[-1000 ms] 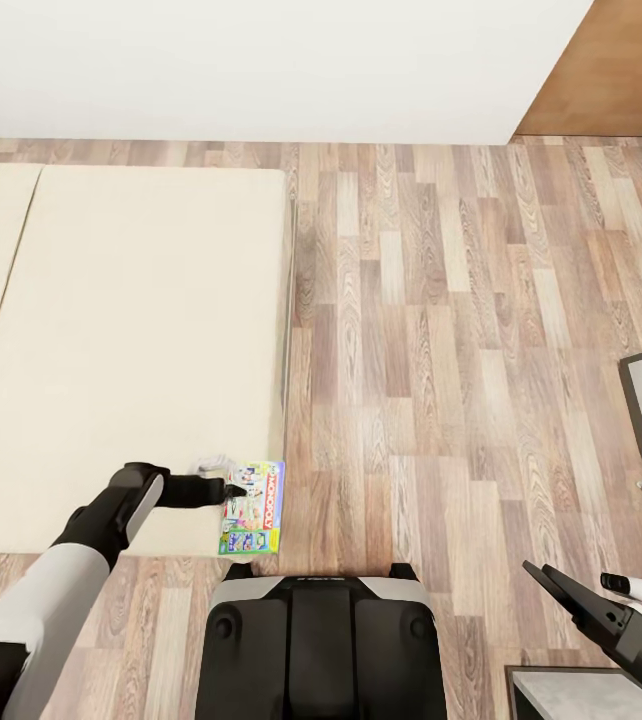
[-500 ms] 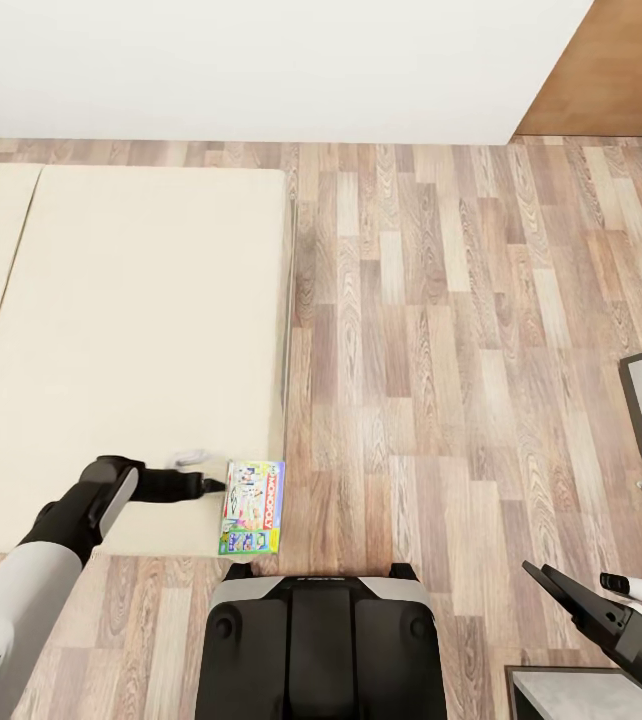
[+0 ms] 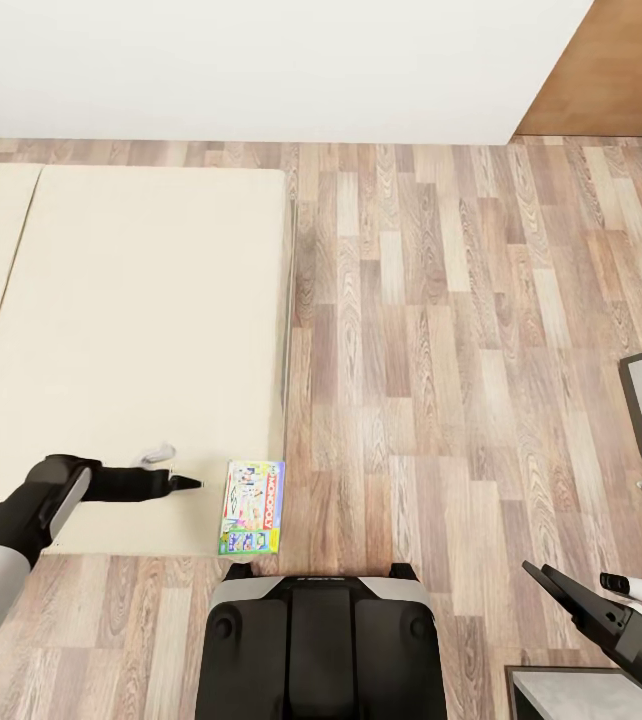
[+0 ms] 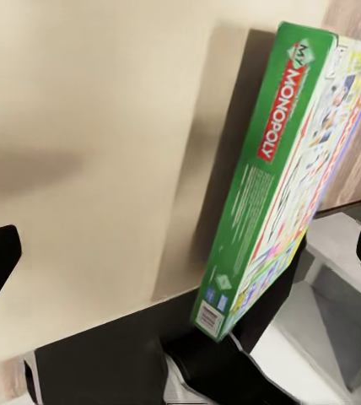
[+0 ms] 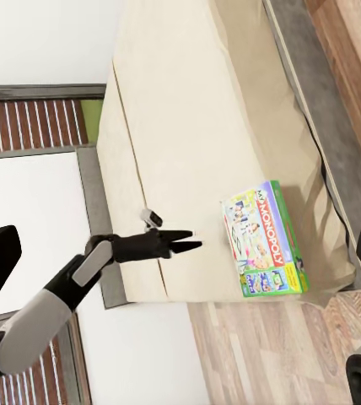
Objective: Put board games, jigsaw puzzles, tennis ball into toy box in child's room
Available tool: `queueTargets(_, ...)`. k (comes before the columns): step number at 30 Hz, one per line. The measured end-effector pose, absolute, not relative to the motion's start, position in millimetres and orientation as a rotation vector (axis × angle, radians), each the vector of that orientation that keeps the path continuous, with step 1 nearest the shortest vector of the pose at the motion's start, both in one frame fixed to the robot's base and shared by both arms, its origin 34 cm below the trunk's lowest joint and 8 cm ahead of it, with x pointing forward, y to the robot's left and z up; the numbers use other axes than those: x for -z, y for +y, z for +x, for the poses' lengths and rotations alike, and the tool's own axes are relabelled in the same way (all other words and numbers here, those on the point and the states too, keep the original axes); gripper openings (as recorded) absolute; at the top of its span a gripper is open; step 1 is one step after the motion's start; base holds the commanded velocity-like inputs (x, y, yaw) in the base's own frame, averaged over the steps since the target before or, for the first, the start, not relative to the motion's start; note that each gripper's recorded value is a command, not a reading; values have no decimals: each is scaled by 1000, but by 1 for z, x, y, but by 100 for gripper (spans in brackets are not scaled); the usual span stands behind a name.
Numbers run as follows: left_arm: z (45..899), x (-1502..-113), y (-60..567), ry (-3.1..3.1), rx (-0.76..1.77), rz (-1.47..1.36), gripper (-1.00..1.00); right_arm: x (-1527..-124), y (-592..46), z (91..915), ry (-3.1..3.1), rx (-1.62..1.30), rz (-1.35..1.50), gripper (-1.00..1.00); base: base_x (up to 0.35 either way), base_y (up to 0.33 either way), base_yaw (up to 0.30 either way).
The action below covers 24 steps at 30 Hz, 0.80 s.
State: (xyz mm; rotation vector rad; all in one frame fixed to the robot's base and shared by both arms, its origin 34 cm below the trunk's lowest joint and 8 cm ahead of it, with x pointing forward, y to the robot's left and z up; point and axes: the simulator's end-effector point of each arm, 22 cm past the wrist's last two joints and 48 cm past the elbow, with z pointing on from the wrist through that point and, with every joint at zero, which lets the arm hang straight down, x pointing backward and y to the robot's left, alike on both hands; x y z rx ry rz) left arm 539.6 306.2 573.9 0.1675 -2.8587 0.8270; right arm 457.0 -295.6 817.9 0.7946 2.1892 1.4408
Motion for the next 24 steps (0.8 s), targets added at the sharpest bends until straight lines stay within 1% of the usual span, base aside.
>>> queueTargets(12, 548, -622, 327, -2782, -1107, 204, 100, -818, -296, 457, 2189, -1440, 792, 100, 0, 0, 0)
queueTargets(19, 552, -668, 329, -2677, -1378, 227, 100, -819, -295, 458, 2187, -1440, 789, 100, 0, 0, 0)
queueTargets(24, 545, -688, 327, -2607, -1496, 246, 100, -821, -295, 459, 2183, -1440, 783, 100, 0, 0, 0)
